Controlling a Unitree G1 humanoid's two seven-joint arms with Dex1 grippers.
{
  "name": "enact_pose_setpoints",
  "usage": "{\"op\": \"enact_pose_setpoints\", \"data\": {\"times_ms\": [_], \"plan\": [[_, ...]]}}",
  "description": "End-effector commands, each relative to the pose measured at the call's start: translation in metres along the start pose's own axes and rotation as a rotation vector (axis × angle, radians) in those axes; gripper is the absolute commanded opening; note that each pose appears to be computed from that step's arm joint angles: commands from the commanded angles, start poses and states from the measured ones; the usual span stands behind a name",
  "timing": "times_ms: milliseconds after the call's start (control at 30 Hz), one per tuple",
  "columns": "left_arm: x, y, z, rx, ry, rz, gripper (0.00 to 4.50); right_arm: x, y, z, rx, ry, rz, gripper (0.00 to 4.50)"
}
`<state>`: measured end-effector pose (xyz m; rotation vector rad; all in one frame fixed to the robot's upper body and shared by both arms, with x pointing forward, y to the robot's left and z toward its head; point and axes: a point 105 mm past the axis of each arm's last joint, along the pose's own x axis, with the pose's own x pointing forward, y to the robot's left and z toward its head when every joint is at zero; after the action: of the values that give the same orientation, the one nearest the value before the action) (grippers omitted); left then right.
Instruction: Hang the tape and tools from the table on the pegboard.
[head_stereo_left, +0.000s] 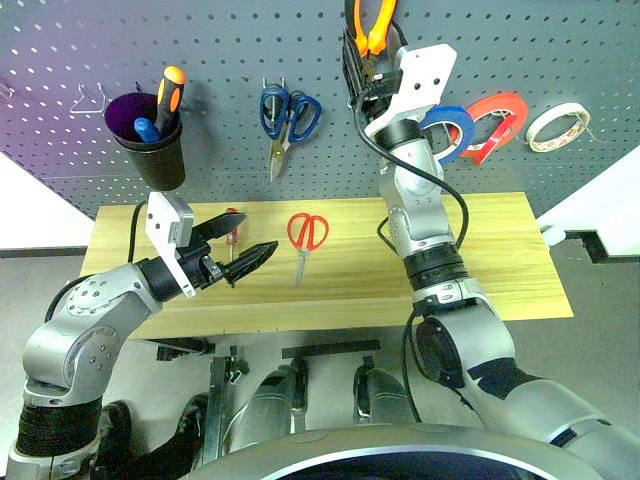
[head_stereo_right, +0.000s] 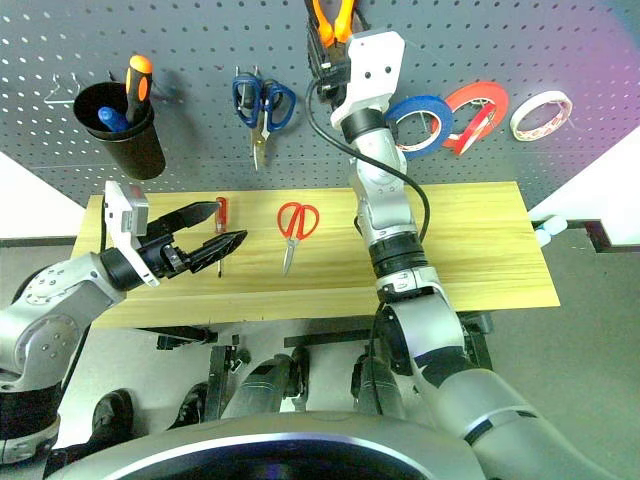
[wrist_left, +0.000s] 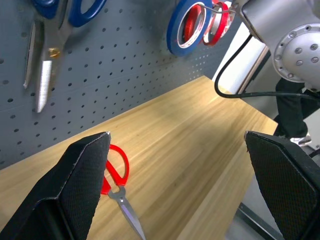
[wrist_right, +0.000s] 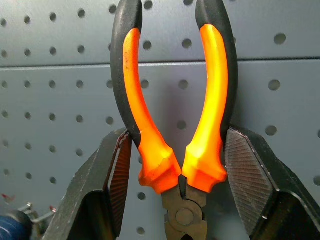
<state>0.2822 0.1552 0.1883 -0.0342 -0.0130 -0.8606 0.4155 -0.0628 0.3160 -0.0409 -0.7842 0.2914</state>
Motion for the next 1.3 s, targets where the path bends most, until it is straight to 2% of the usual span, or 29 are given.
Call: {"op": "enact_pose_setpoints", "data": {"times_ms": [33, 100, 633, 900, 1100, 1133, 1300], "plan": [[-0.004, -0.004, 0.012, 0.039, -0.028, -0.006, 4.50, 0.008, -0.001, 0.017, -0.031, -0.069, -0.001, 2.48], [-0.004, -0.004, 0.012, 0.037, -0.027, -0.005, 4.50, 0.008, -0.001, 0.014, -0.083, -0.056, -0.001, 2.48], [-0.004, -0.005, 0.011, 0.030, -0.021, -0.013, 4.50, -0.008, 0.012, -0.003, -0.021, -0.001, 0.013, 2.48], [-0.004, -0.005, 0.011, 0.029, -0.019, -0.012, 4.50, -0.013, 0.007, -0.012, -0.023, 0.022, -0.002, 2.48], [-0.004, -0.006, 0.011, 0.027, -0.020, -0.014, 4.50, -0.013, 0.005, -0.012, -0.032, 0.020, -0.011, 4.33], [-0.004, -0.006, 0.011, 0.027, -0.020, -0.014, 4.50, -0.013, 0.005, -0.013, -0.034, 0.021, -0.013, 4.47], [-0.003, -0.006, 0.011, 0.025, -0.021, -0.014, 4.50, -0.013, 0.004, -0.012, -0.047, 0.020, -0.016, 4.47]]}}
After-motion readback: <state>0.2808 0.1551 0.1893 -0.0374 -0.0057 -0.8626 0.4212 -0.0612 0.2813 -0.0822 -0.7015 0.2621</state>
